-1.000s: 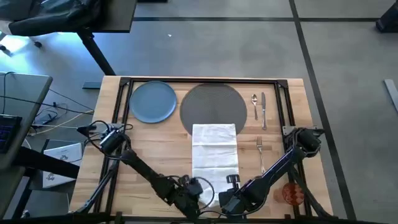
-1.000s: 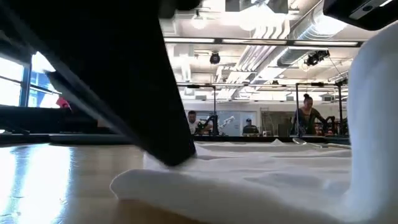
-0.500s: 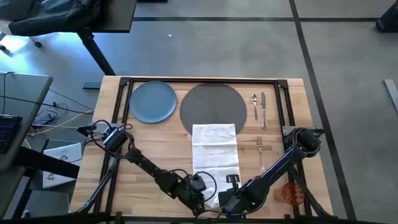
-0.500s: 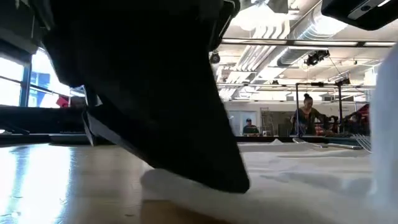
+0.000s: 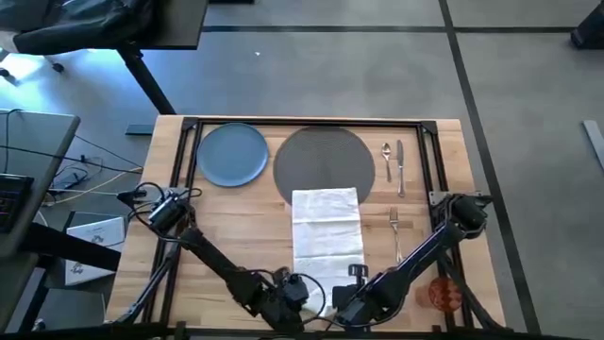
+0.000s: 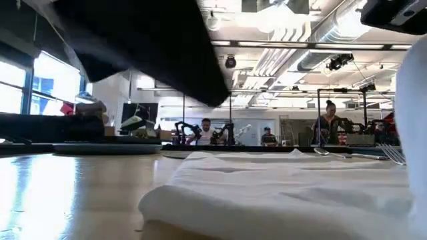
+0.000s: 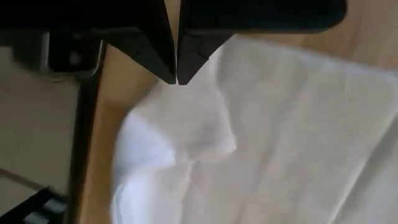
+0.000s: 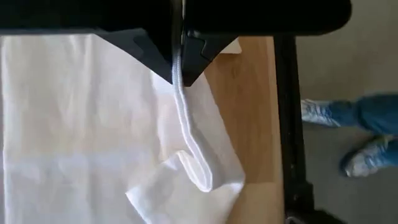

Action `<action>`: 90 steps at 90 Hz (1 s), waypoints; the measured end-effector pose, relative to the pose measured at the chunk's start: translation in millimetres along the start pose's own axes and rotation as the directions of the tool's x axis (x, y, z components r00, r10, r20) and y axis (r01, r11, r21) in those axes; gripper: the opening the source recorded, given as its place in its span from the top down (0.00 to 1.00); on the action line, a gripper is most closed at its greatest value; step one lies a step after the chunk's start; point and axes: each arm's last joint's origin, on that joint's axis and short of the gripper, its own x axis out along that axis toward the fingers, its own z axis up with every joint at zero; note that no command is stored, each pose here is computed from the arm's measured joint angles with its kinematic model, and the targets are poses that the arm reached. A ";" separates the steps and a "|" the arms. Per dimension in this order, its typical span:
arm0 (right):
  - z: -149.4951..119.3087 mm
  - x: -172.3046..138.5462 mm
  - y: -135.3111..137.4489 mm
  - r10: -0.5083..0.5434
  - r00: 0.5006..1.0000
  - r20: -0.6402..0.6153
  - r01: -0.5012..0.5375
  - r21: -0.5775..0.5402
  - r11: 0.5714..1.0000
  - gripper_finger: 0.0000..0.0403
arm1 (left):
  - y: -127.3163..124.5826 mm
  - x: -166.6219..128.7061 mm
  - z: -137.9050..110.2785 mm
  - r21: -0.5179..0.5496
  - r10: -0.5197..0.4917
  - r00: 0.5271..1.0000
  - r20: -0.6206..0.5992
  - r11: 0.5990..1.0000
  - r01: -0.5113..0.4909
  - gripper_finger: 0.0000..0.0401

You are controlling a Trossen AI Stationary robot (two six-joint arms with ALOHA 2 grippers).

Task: Set table place
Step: Fold the white table napkin

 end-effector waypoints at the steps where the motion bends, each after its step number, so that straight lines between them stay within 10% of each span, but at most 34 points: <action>1: 0.1 0.1 -0.6 -0.001 1.000 -0.004 0.001 0.008 1.000 1.00 | 0.6 -0.1 -0.1 -0.001 0.004 1.000 -0.004 1.000 -0.004 1.00; 54: 75.9 -59.2 -130.7 -0.133 0.987 0.088 0.139 -0.059 0.989 1.00 | 42.3 -114.0 40.1 -0.039 0.310 0.934 0.175 0.951 -0.308 1.00; 90: 100.2 -63.6 -253.8 -0.362 0.932 0.003 0.362 -0.006 0.932 1.00 | 65.8 -113.0 67.8 -0.144 0.350 0.926 0.143 0.933 -0.331 1.00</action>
